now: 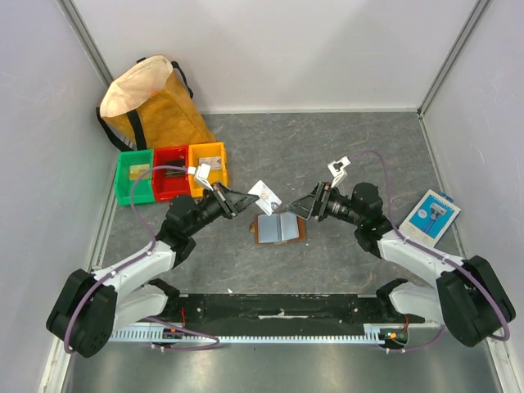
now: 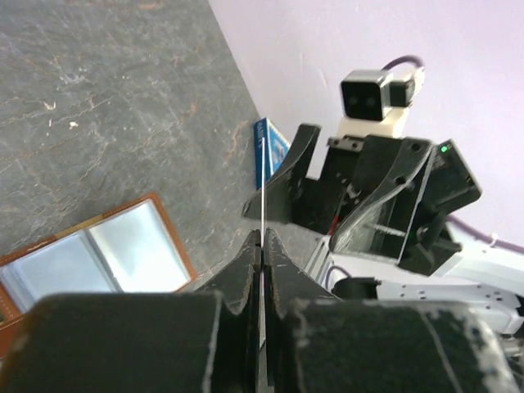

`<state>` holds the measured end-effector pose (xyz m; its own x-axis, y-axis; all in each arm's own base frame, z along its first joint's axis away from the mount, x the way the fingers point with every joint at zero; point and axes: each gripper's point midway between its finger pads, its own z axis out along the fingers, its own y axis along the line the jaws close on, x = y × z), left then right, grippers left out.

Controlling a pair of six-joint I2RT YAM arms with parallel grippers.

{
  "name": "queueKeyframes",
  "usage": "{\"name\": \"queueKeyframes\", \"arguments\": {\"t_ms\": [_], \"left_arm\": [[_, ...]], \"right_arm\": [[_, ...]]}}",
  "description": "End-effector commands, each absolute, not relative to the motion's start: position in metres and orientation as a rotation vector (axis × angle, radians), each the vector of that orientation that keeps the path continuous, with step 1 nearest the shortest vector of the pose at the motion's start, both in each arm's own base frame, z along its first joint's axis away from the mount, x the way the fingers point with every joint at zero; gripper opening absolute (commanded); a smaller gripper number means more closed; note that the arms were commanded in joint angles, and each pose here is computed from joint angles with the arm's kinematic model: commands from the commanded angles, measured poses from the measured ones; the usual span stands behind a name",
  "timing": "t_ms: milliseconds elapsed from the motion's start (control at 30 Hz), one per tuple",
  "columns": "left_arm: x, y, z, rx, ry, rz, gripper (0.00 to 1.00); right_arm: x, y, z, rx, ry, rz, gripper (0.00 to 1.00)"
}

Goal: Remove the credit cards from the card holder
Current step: Remove the credit card from the card holder.

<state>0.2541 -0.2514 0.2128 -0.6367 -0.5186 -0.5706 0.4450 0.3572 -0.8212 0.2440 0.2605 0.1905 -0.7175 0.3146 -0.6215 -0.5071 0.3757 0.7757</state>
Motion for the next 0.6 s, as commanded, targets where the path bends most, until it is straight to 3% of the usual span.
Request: {"name": "queueKeyframes", "arguments": {"t_ms": [0,133,233,300,400,433,500,567], "left_arm": [[0.255,-0.251,0.249,-0.168,1.616,-1.516,0.02],[0.250,-0.258,0.255,-0.164,1.599,-1.561,0.02],[0.247,-0.263,0.255,-0.151,1.603,-1.576,0.02],[0.247,-0.264,0.254,-0.140,1.609,-1.579,0.02],[0.245,-0.268,0.255,-0.104,1.626,-1.577,0.02],[0.245,-0.269,0.252,-0.069,1.654,-1.549,0.06],[0.245,-0.269,0.245,-0.029,1.708,-1.500,0.18],[0.247,-0.269,0.247,0.039,1.757,-1.447,0.36]], "right_arm": [[0.243,0.280,0.219,-0.167,1.761,1.543,0.87],[0.240,0.292,0.229,-0.159,1.696,1.643,0.82],[0.240,0.295,0.238,-0.156,1.651,1.694,0.73],[0.242,0.297,0.238,-0.158,1.643,1.700,0.56],[0.243,0.298,0.237,-0.166,1.641,1.707,0.15],[0.240,0.299,0.239,-0.178,1.632,1.721,0.00],[0.237,0.298,0.241,-0.208,1.625,1.727,0.00],[0.235,0.296,0.240,-0.227,1.629,1.725,0.00]]}}
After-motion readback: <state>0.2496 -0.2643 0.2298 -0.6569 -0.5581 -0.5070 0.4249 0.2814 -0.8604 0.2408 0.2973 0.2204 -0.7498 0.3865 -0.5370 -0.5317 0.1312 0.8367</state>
